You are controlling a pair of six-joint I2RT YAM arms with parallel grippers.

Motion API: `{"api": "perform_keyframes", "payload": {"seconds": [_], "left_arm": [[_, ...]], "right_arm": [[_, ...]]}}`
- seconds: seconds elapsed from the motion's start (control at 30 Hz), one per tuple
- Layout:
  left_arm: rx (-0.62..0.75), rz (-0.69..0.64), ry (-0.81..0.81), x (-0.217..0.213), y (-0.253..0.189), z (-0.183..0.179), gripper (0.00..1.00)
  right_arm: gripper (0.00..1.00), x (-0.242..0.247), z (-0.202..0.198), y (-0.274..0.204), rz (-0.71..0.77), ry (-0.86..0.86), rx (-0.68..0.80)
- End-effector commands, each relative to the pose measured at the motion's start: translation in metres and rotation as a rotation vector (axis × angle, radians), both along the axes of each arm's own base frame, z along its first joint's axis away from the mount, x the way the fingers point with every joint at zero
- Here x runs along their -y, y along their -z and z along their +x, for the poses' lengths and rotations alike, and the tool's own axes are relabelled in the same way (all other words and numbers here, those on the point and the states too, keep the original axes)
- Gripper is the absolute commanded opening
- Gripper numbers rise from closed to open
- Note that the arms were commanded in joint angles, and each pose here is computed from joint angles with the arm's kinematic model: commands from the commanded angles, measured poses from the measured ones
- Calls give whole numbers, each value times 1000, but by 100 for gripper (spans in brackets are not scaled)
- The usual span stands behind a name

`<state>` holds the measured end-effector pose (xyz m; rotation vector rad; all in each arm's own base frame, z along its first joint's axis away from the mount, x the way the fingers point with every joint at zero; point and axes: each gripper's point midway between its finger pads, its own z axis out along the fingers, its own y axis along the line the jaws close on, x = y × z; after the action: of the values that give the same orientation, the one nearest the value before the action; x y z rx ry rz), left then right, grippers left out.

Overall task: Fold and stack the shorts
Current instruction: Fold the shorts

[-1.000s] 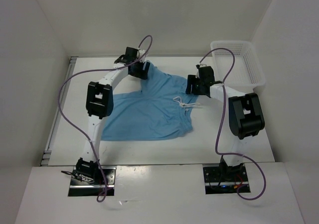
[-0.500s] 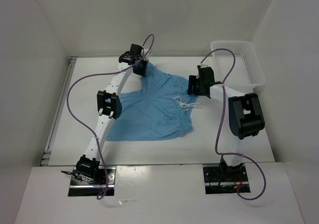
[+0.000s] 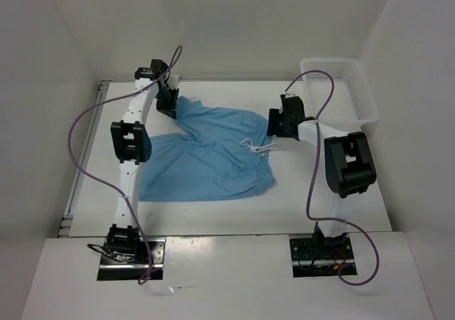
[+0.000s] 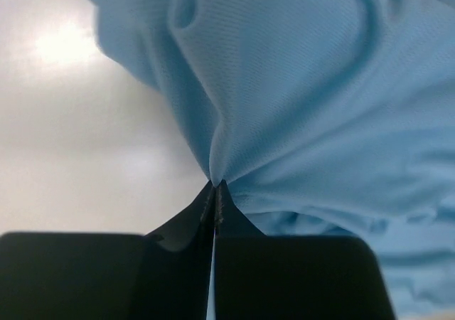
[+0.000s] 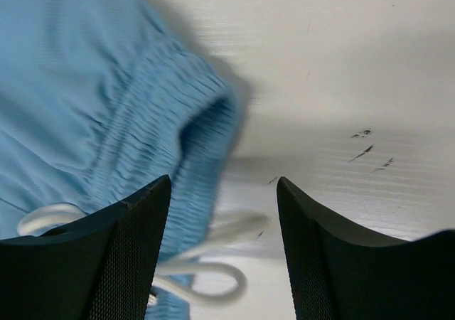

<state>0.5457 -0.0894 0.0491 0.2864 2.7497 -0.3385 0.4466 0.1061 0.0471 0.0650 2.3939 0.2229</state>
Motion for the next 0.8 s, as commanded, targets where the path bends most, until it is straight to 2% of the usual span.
{"api": "perform_keyframes", "payload": {"seconds": [0.0,0.03,0.07,0.1,0.13,0.23,0.4,0.5,0.6,0.63,0.67,0.73,0.77], "left_arm": [[24,-51,17,3,-59,-27,0],[130,-59,19,3,-102,-34,0],[100,-16,25,5,-45,-53,0],[144,17,27,6,-41,-65,0],[247,37,24,7,-67,-76,0],[230,25,42,12,-44,-92,0],[254,40,-15,-12,-35,-72,2],[223,74,-39,-23,-19,-78,5],[154,68,-30,-23,-11,-103,16],[133,58,-23,-22,-11,-112,23],[82,29,-7,-17,-10,-128,40],[48,-27,17,-8,-22,-153,49],[71,-41,23,-6,-32,-152,56]], "right_arm": [[67,-14,14,-40,22,-17,117],[67,-13,17,-46,21,-10,138],[67,-13,17,-46,21,-10,138],[67,-12,14,-43,19,-10,129],[67,-12,14,-47,21,-10,138],[67,-18,14,-48,29,-26,145],[67,-18,14,-48,29,-26,145],[67,-24,13,-53,39,-43,152],[68,-36,9,-52,31,-90,155],[69,-40,10,-56,39,-111,162],[69,-41,10,-56,45,-118,161],[73,-46,11,-60,62,-135,167],[73,-46,13,-62,64,-135,177]]}}
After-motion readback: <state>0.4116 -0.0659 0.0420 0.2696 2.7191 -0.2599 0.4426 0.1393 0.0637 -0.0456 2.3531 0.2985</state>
